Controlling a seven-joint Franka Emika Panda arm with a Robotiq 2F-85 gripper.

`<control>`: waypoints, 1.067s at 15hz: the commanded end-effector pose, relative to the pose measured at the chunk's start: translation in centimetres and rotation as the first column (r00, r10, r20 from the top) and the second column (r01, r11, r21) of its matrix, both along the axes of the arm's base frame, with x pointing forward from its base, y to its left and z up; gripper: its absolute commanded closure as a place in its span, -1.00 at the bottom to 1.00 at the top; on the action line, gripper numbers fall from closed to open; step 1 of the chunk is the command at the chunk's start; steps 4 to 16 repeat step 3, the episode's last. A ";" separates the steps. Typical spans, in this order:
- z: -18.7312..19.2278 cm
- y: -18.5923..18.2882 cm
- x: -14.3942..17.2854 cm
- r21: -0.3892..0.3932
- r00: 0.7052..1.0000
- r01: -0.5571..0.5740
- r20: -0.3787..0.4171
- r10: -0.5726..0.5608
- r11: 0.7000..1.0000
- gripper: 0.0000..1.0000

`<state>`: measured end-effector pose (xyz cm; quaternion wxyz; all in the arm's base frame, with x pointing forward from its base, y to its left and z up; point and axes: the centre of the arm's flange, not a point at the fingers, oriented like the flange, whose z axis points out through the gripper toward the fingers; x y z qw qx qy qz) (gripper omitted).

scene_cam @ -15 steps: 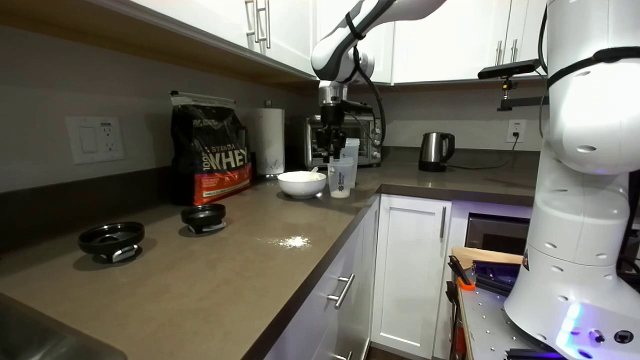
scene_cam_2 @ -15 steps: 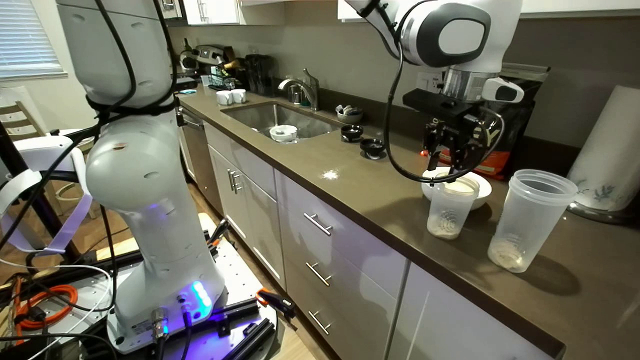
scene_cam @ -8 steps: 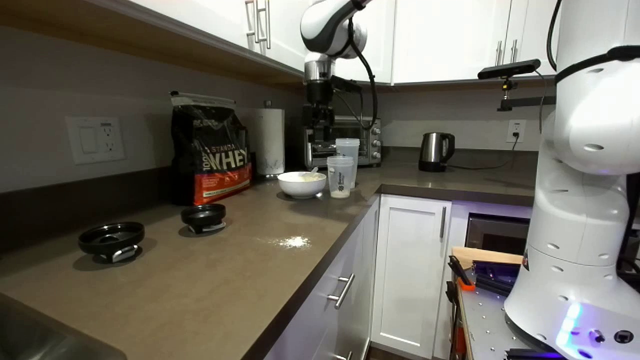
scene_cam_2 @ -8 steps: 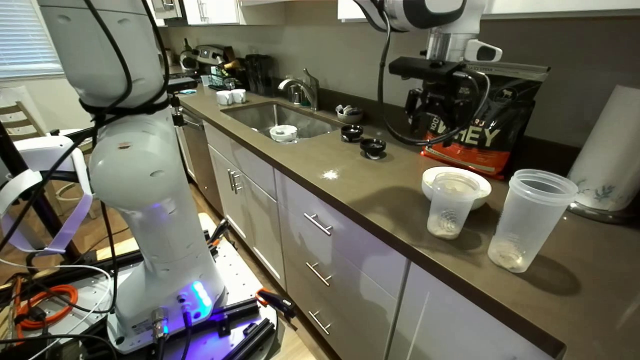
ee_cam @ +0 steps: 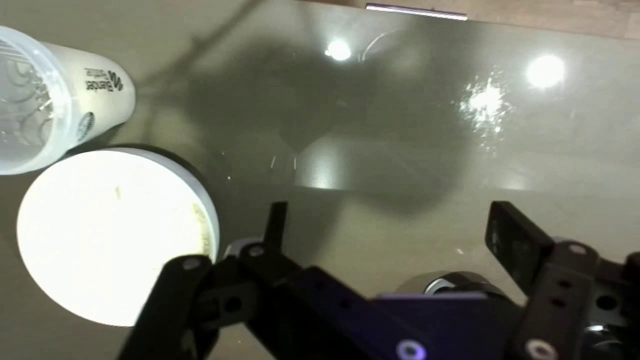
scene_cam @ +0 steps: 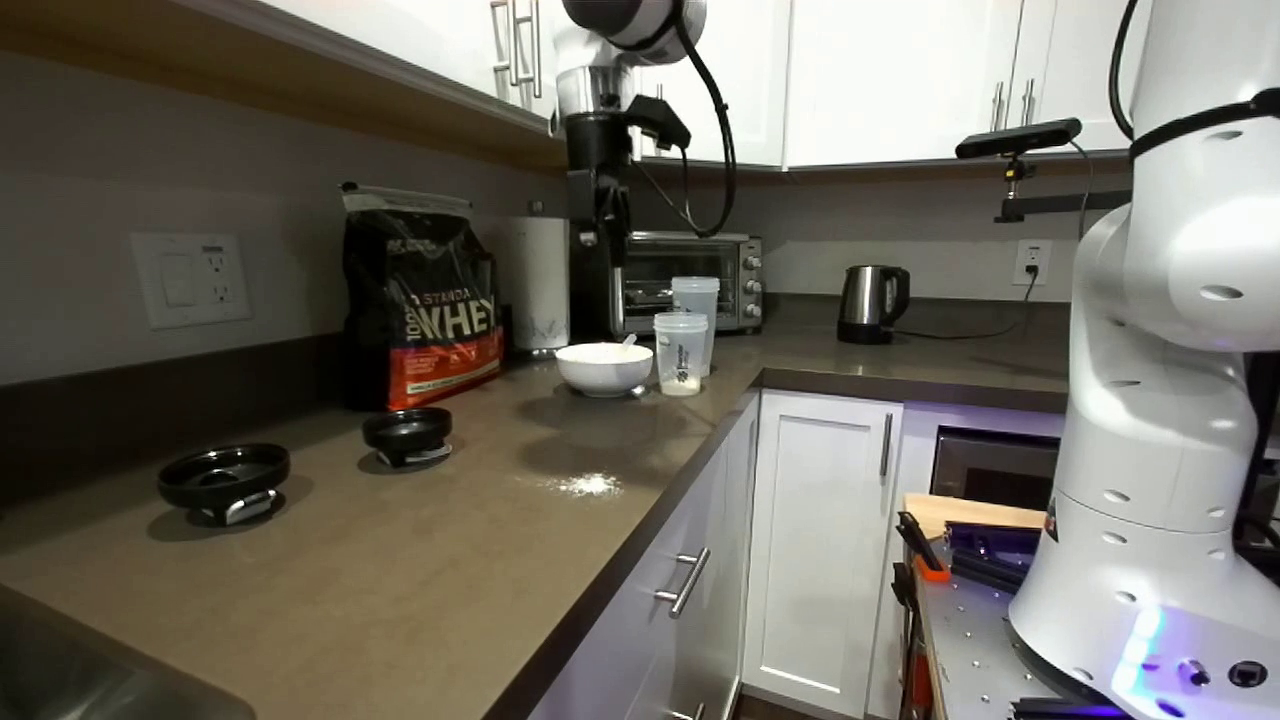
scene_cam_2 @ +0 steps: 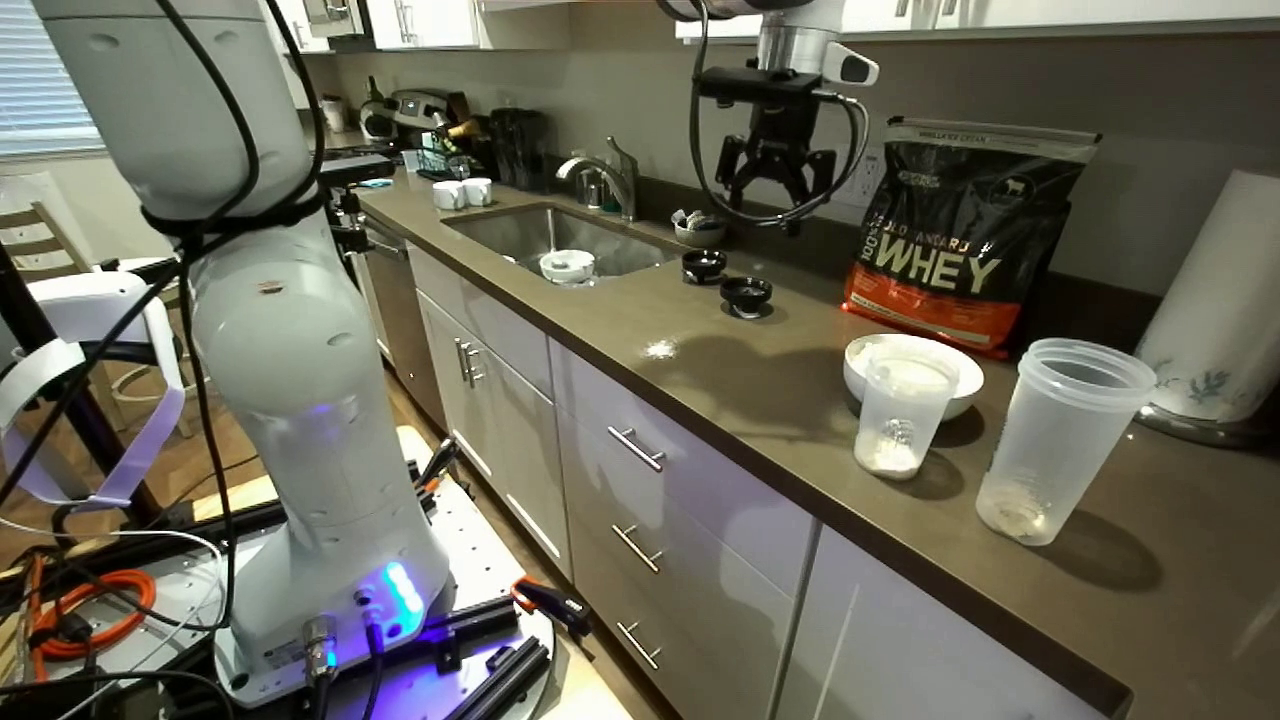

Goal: Move the clear bottle on the left to the right

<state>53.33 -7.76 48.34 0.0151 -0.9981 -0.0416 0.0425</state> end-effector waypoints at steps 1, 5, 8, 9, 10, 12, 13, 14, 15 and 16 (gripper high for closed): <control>1.3 3.1 -1.6 0.005 0.998 -0.048 -0.037 0.048 0.999 -1.00; 1.8 4.6 -2.1 0.000 0.996 -0.069 -0.049 0.069 0.998 -1.00; 1.8 4.6 -2.1 0.000 0.996 -0.069 -0.049 0.069 0.998 -1.00; 1.8 4.6 -2.1 0.000 0.996 -0.069 -0.049 0.069 0.998 -1.00; 1.8 4.6 -2.1 0.000 0.996 -0.069 -0.049 0.069 0.998 -1.00; 1.8 4.6 -2.1 0.000 0.996 -0.069 -0.049 0.069 0.998 -1.00; 1.8 4.6 -2.1 0.000 0.996 -0.069 -0.049 0.069 0.998 -1.00; 1.8 4.6 -2.1 0.000 0.996 -0.069 -0.049 0.069 0.998 -1.00; 1.8 4.6 -2.1 0.000 0.996 -0.069 -0.049 0.069 0.998 -1.00; 1.8 4.6 -2.1 0.000 0.996 -0.069 -0.049 0.069 0.998 -1.00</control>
